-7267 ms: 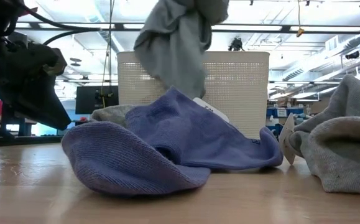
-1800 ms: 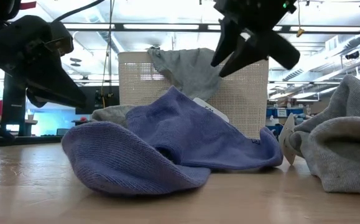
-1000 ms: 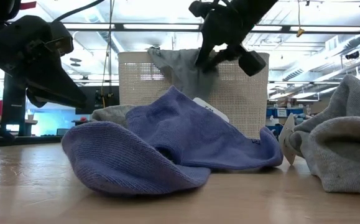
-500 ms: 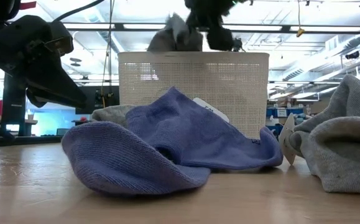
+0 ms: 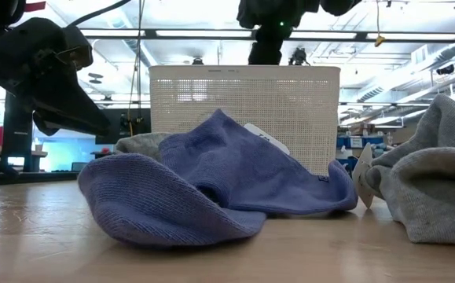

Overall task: Sort clothes
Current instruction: Put the gray shirt into the white laundry bin

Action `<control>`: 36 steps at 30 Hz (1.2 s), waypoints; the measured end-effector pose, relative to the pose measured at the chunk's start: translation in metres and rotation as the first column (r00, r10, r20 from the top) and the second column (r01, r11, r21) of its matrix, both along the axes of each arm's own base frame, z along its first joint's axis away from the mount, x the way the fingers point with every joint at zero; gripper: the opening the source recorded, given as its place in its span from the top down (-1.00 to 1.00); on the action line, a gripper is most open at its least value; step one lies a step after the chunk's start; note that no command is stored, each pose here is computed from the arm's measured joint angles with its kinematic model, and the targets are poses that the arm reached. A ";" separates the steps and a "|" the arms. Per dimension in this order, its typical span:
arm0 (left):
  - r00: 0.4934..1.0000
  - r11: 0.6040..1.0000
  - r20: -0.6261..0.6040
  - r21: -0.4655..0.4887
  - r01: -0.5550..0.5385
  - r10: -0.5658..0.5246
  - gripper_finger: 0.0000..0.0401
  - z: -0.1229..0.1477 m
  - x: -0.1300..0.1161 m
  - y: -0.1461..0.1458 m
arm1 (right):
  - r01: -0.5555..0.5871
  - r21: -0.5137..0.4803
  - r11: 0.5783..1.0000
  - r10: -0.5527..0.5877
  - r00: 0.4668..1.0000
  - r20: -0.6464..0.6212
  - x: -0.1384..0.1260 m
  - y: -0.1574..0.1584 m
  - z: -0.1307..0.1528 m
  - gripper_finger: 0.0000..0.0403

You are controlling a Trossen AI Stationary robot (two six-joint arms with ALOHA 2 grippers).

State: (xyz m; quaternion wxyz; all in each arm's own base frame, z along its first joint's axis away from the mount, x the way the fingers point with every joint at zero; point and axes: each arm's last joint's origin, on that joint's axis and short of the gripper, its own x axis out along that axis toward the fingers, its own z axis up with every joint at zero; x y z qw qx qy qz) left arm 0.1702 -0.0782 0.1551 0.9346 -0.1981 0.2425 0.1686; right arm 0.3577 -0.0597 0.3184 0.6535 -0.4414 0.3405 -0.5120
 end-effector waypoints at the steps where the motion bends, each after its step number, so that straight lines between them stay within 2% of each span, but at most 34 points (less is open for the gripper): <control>1: 1.000 1.000 0.001 0.000 0.000 0.000 0.32 0.000 0.000 0.000 | 0.005 0.009 1.000 -0.006 1.000 0.020 0.000 -0.003 -0.001 1.00; 4: 1.000 1.000 0.000 0.000 0.000 0.000 0.32 0.000 0.000 0.000 | -0.014 0.052 0.999 0.010 0.997 0.078 -0.001 -0.011 -0.007 1.00; 7: 1.000 1.000 0.001 -0.001 0.000 0.000 0.32 0.000 0.000 0.000 | -0.092 0.151 0.984 0.061 0.979 0.196 -0.001 -0.018 -0.018 1.00; 10: 1.000 1.000 0.001 -0.001 0.000 0.000 0.32 0.000 0.000 0.000 | -0.242 0.299 0.923 0.123 0.922 0.367 -0.001 -0.024 -0.028 1.00; 13: 1.000 1.000 0.001 -0.001 0.000 0.000 0.32 0.000 0.000 0.000 | -0.386 0.454 0.803 0.117 0.849 0.515 -0.002 -0.035 -0.037 1.00; 16: 1.000 1.000 -0.002 0.001 0.000 0.000 0.32 0.000 0.000 0.000 | -0.446 0.561 0.697 0.050 0.811 0.583 -0.006 -0.048 -0.044 1.00; 18: 1.000 1.000 -0.003 0.001 -0.001 0.001 0.32 0.000 0.000 0.000 | -0.460 0.630 0.626 -0.004 0.806 0.592 -0.011 -0.057 -0.049 1.00; 22: 1.000 1.000 -0.005 0.002 0.000 0.000 0.32 0.000 0.000 0.000 | -0.491 0.765 0.416 -0.176 0.782 0.598 -0.023 -0.076 -0.060 1.00; 24: 1.000 1.000 -0.005 0.002 0.000 0.000 0.32 0.000 0.000 0.000 | -0.481 0.814 0.327 -0.267 0.779 0.568 -0.031 -0.085 -0.065 1.00; 27: 1.000 1.000 -0.005 0.002 -0.001 0.001 0.32 0.000 0.000 0.000 | -0.428 0.873 0.235 -0.373 0.789 0.488 -0.042 -0.093 -0.072 1.00; 30: 1.000 1.000 -0.003 0.001 -0.001 0.001 0.32 0.000 0.000 0.000 | -0.371 0.904 0.211 -0.414 0.804 0.426 -0.050 -0.097 -0.076 1.00; 33: 1.000 1.000 0.003 -0.002 -0.001 0.001 0.32 0.000 0.000 0.000 | -0.384 0.895 0.227 -0.395 0.804 0.445 -0.049 -0.099 -0.075 0.96; 36: 1.000 1.000 0.003 -0.002 0.000 0.000 0.32 0.000 0.000 0.000 | -0.456 0.847 0.272 -0.348 0.774 0.529 -0.047 -0.100 -0.064 0.87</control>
